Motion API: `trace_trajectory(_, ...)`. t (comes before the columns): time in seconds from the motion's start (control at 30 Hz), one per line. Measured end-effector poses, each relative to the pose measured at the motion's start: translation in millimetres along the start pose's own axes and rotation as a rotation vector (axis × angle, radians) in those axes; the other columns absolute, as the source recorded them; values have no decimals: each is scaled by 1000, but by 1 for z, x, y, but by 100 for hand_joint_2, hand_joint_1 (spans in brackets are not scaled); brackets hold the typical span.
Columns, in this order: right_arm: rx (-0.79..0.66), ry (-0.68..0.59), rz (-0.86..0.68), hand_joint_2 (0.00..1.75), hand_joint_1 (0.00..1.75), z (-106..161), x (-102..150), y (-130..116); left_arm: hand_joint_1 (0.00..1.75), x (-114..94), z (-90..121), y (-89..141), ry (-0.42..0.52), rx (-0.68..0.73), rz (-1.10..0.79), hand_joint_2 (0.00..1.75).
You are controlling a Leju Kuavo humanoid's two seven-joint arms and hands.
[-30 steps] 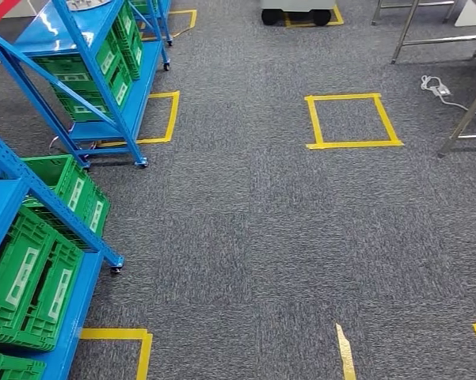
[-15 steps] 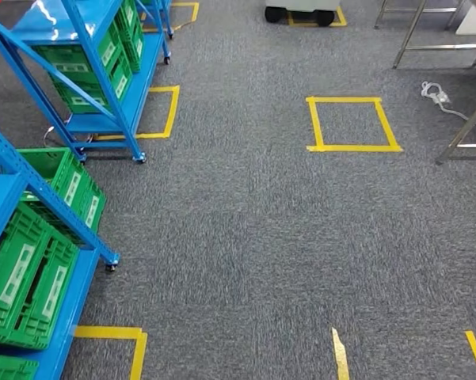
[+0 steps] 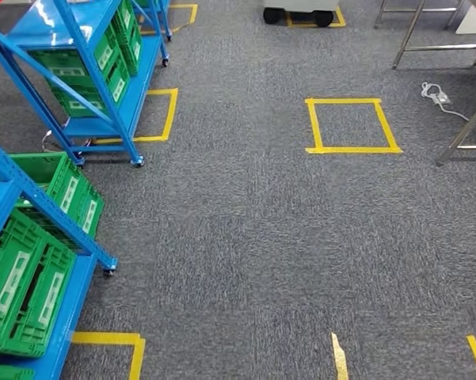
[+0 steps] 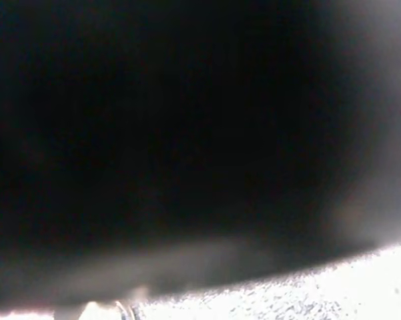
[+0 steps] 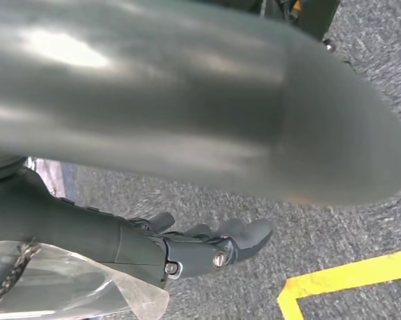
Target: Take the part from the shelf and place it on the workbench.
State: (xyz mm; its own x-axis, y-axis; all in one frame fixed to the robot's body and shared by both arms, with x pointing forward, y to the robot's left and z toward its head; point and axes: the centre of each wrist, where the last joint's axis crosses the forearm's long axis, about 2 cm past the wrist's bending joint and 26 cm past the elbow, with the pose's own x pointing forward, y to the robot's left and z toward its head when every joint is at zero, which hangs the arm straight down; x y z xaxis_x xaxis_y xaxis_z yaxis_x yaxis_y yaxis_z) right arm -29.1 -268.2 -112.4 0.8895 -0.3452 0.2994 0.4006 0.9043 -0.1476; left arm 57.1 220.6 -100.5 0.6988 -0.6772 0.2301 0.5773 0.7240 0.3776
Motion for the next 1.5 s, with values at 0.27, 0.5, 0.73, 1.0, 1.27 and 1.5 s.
trace_trajectory(0.27, -1, -2, 4, 0, 0, 0, 1, 0, 0, -1, 1, -1, 4, 1, 6, 0)
trace_trajectory(0.5, 2, -8, 8, 0, 0, -1, 4, 0, 0, 0, 1, -1, 3, 3, 8, 0)
trace_trajectory(0.73, 2, -7, 13, 0, 0, -1, 3, 0, 0, 1, 1, -2, 1, 3, 9, 0)
trace_trajectory(1.0, -2, -9, 15, 0, 0, -2, 5, -1, 0, 4, 0, -1, -4, 5, 11, 0)
trace_trajectory(1.27, -3, -10, 15, 0, 0, -2, 5, -1, 0, 2, 0, -1, -1, 5, 10, 0)
trace_trajectory(1.5, -2, -13, 15, 0, 0, -2, 7, 0, 0, 2, 1, -2, 0, 5, 11, 0)
